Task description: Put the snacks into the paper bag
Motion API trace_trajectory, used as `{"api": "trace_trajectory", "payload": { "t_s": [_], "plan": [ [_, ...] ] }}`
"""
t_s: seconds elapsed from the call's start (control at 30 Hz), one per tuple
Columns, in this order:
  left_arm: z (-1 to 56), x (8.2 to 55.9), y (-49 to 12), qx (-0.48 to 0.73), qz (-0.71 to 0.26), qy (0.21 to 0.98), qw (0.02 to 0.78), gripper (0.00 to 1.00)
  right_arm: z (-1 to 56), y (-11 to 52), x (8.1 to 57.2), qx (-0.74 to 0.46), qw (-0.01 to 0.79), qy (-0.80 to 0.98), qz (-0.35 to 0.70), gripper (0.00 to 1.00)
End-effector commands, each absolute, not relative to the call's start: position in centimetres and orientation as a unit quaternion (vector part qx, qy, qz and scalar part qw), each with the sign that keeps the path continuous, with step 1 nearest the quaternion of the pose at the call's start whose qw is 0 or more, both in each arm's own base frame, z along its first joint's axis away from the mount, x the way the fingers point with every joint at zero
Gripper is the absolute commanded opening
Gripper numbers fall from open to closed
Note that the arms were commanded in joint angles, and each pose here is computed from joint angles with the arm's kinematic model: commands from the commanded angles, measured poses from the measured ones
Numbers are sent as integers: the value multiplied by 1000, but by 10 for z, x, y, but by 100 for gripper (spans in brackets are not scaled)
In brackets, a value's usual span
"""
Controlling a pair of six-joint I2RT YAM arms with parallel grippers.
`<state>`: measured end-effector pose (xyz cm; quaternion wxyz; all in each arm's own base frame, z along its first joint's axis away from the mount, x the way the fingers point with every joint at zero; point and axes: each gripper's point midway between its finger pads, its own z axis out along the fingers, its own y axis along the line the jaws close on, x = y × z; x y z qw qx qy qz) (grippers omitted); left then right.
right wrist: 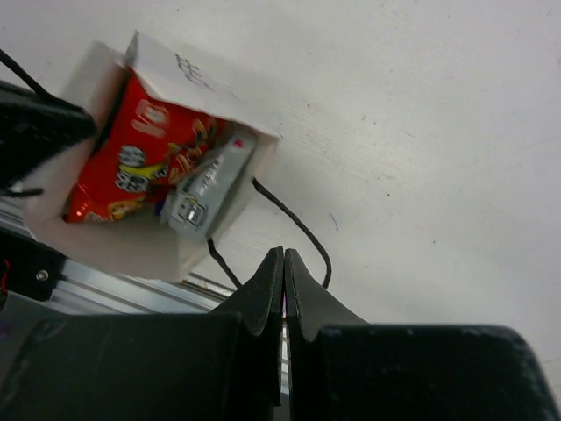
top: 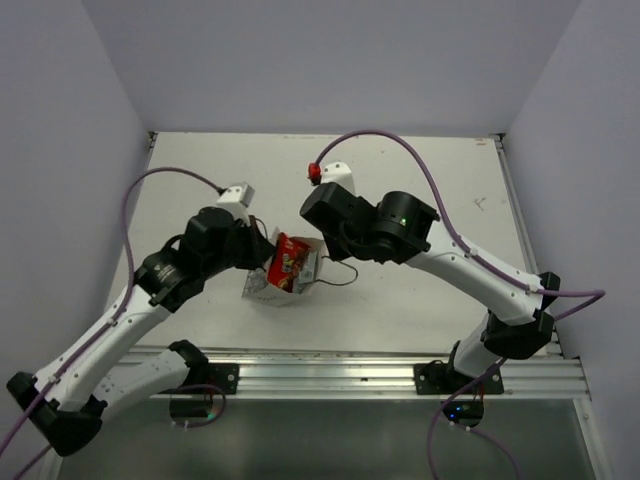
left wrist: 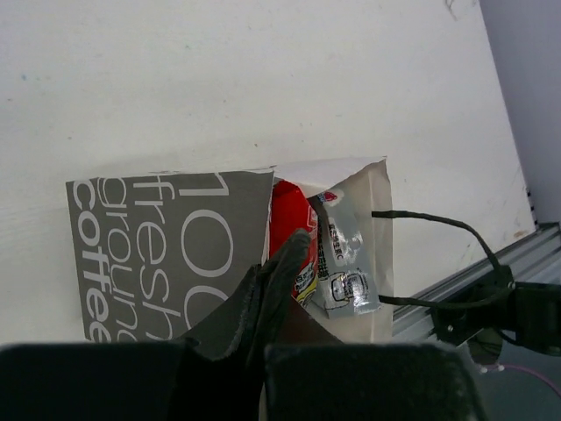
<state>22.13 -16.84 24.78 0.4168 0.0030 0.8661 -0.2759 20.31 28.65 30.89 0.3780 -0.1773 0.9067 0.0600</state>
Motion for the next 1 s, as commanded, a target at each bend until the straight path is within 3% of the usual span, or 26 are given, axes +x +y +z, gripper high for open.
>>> {"api": "trace_trajectory", "payload": {
  "t_s": [0.0, 0.07, 0.37, 0.5, 0.57, 0.63, 0.7, 0.97],
  "plan": [
    [301, 237, -223, 4, -311, 822, 477, 0, 325, 265, 206, -155, 398, 902, 60, 0],
    [300, 229, -250, 28, -319, 824, 467, 0, 324, 261, 206, -152, 399, 902, 58, 0],
    [322, 252, -265, 7, -324, 803, 500, 0, 321, 242, 206, -145, 399, 904, 46, 0],
    [303, 257, -272, 7, -311, 818, 483, 0, 313, 236, 206, -143, 394, 907, 38, 0],
    [285, 256, -275, 5, -310, 828, 466, 0, 302, 234, 206, -142, 387, 910, 33, 5],
    [273, 254, -278, 0, -312, 834, 456, 0, 290, 228, 205, -139, 381, 914, 25, 18],
    [256, 253, -276, -3, -303, 841, 448, 0, 278, 225, 206, -134, 374, 918, 22, 24],
    [250, 253, -279, -12, -318, 835, 448, 0, 271, 223, 206, -128, 370, 920, 28, 26]
  ]
}}
